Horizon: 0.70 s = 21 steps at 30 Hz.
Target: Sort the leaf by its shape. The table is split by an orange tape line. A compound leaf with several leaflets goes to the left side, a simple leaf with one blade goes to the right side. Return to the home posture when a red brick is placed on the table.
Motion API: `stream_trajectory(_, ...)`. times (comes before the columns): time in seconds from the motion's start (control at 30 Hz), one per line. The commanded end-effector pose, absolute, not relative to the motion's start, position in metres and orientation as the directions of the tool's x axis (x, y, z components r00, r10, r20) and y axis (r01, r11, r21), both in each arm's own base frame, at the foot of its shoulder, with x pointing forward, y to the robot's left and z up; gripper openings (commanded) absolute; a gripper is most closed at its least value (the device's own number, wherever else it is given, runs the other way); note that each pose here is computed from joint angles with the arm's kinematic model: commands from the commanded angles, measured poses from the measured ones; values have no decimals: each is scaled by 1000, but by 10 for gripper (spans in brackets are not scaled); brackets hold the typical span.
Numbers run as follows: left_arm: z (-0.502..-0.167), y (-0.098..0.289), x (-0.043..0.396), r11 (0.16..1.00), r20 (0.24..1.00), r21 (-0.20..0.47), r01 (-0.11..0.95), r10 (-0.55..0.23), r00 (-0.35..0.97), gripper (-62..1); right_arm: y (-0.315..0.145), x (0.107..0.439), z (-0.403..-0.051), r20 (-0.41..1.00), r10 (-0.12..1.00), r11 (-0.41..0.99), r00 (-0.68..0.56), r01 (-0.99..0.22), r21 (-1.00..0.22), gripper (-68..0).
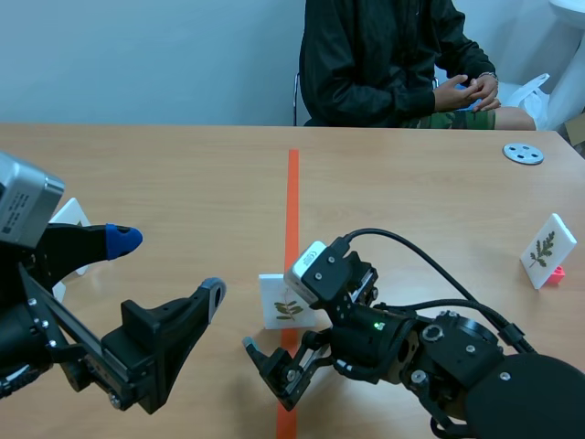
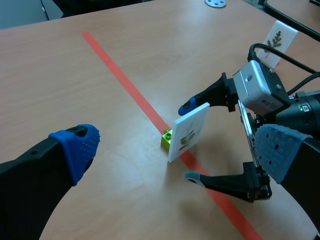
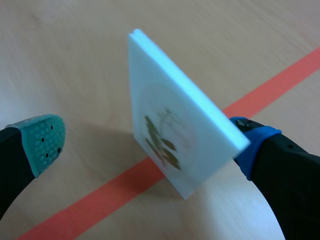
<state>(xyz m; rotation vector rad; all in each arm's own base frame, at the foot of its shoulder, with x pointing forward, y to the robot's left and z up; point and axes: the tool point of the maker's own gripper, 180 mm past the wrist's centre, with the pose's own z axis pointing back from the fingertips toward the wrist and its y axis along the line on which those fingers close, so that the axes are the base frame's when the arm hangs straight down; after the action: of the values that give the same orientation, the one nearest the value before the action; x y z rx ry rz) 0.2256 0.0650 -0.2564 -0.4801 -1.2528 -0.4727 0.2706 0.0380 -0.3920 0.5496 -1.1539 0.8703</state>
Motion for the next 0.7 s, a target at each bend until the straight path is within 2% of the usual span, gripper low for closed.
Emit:
stream_trajectory(0.0, -251, 66, 227, 811, 972, -86, 579, -60, 229, 14, 44, 277, -380, 954, 278, 572, 114, -818, -69, 4)
stream_trajectory(0.03, -251, 66, 227, 811, 972, -86, 579, -60, 229, 14, 44, 276, -381, 953, 280, 568, 114, -820, -69, 4)
stream_trajectory(0.17, -251, 66, 227, 810, 972, -84, 580, -62, 226, 14, 46, 275, -382, 952, 284, 566, 116, -822, -69, -184)
stream_trajectory(0.2, -252, 66, 227, 810, 972, -79, 581, -67, 225, 14, 45, 275, -382, 951, 286, 566, 117, -822, -69, -208)
stream_trajectory(0.33, -252, 66, 227, 810, 972, -77, 581, -69, 224, 14, 43, 274, -385, 947, 298, 566, 124, -821, -70, -224)
stream_trajectory(0.47, -250, 66, 229, 810, 974, -74, 582, -66, 216, 14, 39, 274, -389, 940, 315, 575, 132, -815, -78, -319)
stream_trajectory(0.67, -248, 66, 229, 810, 976, -74, 581, -62, 210, 14, 40, 274, -387, 944, 306, 575, 127, -815, -77, -401)
